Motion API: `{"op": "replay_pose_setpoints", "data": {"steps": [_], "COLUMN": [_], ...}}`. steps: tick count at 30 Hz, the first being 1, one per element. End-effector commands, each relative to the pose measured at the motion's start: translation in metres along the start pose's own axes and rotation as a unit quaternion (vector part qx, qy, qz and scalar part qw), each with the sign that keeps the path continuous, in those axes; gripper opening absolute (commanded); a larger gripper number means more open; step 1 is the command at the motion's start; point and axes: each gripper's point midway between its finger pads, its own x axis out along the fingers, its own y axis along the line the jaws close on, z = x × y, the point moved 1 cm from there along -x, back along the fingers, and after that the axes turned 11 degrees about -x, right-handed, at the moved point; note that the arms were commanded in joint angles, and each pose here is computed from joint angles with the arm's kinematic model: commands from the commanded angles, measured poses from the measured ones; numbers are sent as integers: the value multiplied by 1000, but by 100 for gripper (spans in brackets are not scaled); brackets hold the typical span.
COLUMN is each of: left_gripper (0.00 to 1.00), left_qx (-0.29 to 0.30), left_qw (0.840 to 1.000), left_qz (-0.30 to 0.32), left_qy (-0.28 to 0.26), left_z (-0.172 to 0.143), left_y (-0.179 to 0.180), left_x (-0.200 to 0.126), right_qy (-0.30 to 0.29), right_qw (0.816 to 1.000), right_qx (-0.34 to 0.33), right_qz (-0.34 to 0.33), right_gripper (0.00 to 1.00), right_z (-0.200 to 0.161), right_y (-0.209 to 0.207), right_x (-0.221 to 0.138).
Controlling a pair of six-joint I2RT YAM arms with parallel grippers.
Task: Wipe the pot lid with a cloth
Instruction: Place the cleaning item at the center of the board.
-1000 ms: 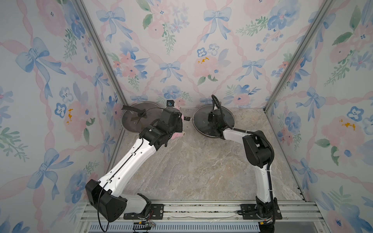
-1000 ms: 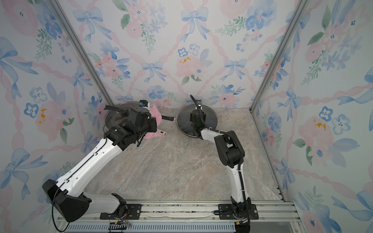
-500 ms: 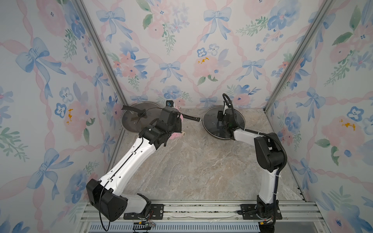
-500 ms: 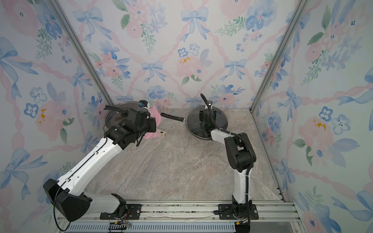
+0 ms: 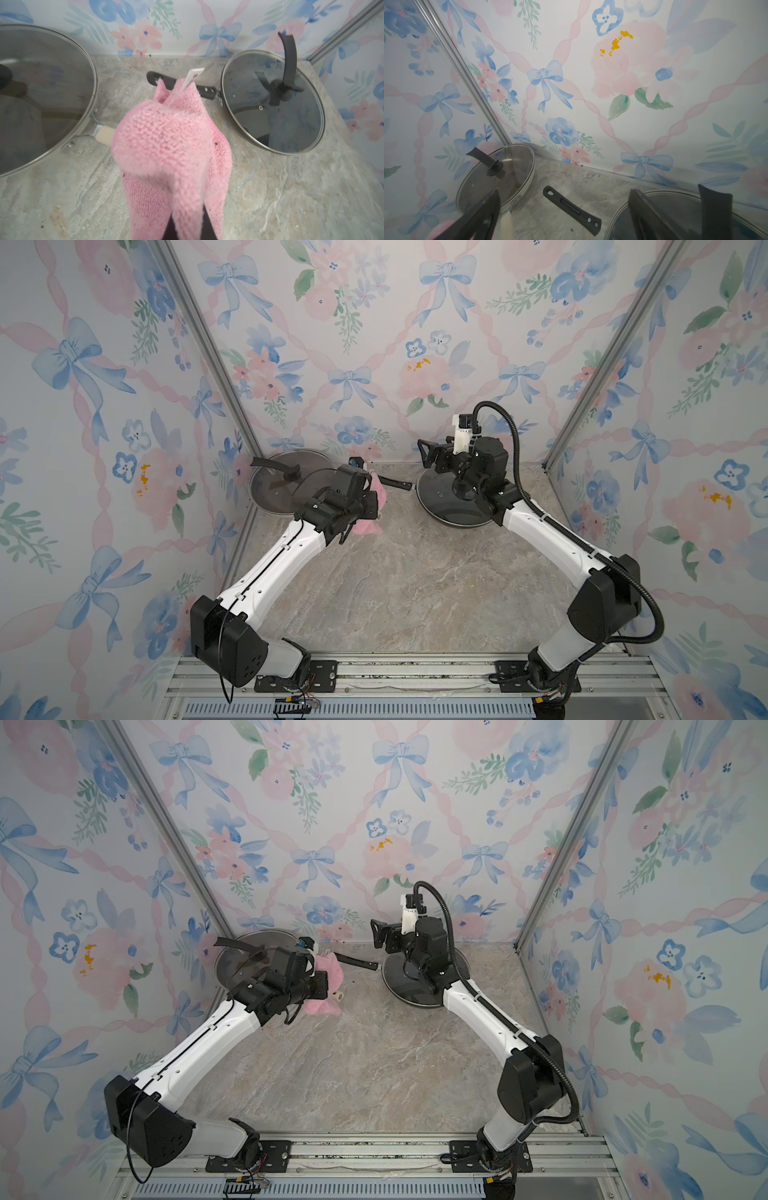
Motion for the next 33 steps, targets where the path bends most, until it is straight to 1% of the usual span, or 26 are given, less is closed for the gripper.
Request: {"op": "replay_pose_setpoints", "data": {"steps": [1, 3, 4, 6, 7, 8, 9, 10, 11, 13, 15, 16, 17, 19, 21, 23, 25, 28, 30, 32, 33], "left_gripper": [14, 24, 32, 55, 64, 68, 74, 81, 85, 88, 93, 98, 98, 98, 98, 98, 97, 96, 96, 97, 98], "left_qx": [12, 8, 17, 41, 52, 60, 64, 67, 69, 72, 66, 59, 53, 40, 24, 2, -31, -67, -83, -96, -103], "left_qw": [997, 994, 992, 989, 987, 986, 985, 984, 984, 987, 989, 990, 991, 993, 994, 994, 992, 991, 992, 994, 994], "left_qz": [-26, -34, -47, -58, -64, -67, -68, -69, -67, -55, -47, -46, -45, -48, -44, -37, -39, -35, -32, -29, -25], "left_qy": [78, 104, 117, 133, 139, 143, 147, 148, 147, 135, 123, 118, 112, 105, 101, 106, 116, 108, 84, 46, 21], "left_z": [-51, -71, -81, -94, -98, -100, -101, -101, -100, -93, -84, -79, -74, -66, -59, -58, -59, -52, -37, -13, 2], "left_y": [-9, -12, -19, -31, -38, -42, -44, -47, -47, -45, -43, -41, -40, -36, -27, -14, -5, 4, 7, 12, 18], "left_x": [19, 30, 35, 43, 46, 49, 52, 55, 57, 60, 60, 59, 58, 54, 52, 54, 54, 49, 41, 26, 16], "right_qy": [114, 105, 100, 80, 66, 62, 70, 76, 76, 65, 77, 85, 92, 113, 130, 158, 194, 228, 243, 264, 276], "right_qw": [984, 976, 972, 981, 984, 986, 986, 986, 986, 985, 984, 984, 984, 989, 990, 987, 980, 970, 966, 957, 952], "right_qx": [133, 190, 209, 176, 158, 147, 140, 139, 139, 143, 149, 148, 146, 94, 56, 14, -24, -28, -28, -44, -59], "right_qz": [16, 19, 25, 35, 44, 54, 57, 47, 45, 65, 58, 47, 37, 10, 3, 17, 43, 74, 86, 107, 117], "right_gripper": [96, 97, 96, 97, 97, 96, 97, 97, 97, 97, 97, 97, 97, 99, 100, 98, 97, 97, 98, 100, 97], "right_z": [-56, -64, -66, -56, -48, -45, -45, -45, -44, -42, -51, -57, -62, -76, -86, -102, -123, -147, -157, -170, -177], "right_y": [21, 34, 42, 57, 66, 73, 77, 74, 73, 71, 59, 52, 48, 42, 43, 52, 63, 74, 80, 92, 100], "right_x": [-25, -39, -45, -58, -65, -69, -73, -76, -79, -79, -74, -72, -71, -72, -74, -76, -82, -91, -93, -91, -90]}}
